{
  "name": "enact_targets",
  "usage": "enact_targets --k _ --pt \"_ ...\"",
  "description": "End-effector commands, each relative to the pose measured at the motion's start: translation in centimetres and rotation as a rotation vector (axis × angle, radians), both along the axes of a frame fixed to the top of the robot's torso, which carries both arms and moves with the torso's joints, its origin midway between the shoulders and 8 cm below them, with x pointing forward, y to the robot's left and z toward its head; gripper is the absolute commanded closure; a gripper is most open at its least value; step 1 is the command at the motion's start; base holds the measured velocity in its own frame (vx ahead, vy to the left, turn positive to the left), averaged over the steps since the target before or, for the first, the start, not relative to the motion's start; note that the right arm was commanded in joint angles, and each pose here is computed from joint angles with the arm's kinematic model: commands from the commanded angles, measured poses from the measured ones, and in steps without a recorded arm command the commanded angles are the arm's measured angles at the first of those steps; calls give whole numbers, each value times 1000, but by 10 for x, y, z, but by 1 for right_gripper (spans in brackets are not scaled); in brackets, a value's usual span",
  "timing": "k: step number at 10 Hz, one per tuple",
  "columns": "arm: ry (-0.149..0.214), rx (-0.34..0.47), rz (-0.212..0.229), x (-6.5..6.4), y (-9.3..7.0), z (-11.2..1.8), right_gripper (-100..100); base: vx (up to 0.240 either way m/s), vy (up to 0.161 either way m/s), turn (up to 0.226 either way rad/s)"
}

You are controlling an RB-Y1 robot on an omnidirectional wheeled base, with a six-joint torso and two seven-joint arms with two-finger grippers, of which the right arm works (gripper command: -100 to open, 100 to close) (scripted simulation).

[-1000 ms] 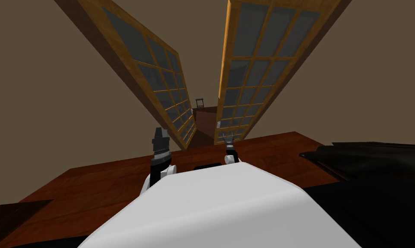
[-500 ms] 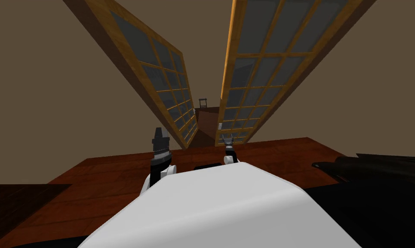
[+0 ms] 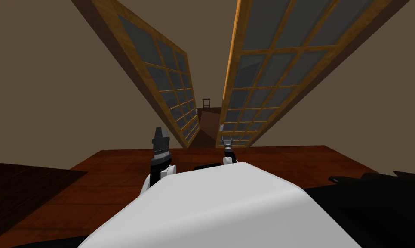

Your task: Push the door open

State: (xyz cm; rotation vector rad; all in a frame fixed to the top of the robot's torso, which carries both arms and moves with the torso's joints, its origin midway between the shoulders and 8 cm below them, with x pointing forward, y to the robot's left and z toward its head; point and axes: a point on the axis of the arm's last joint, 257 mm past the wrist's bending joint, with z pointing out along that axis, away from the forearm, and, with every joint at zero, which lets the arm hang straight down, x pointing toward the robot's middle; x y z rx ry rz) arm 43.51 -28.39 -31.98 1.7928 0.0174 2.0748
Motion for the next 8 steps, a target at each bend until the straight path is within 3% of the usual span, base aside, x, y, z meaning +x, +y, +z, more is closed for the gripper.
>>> enact_targets --k 1,4,8 --pt "13 39 -2 -1 1 -11 -100 73 -115 163" --pt "35 106 -7 -3 4 -29 -100 35 -94 125" --pt "49 151 -12 -5 7 -40 -100 32 -63 82"
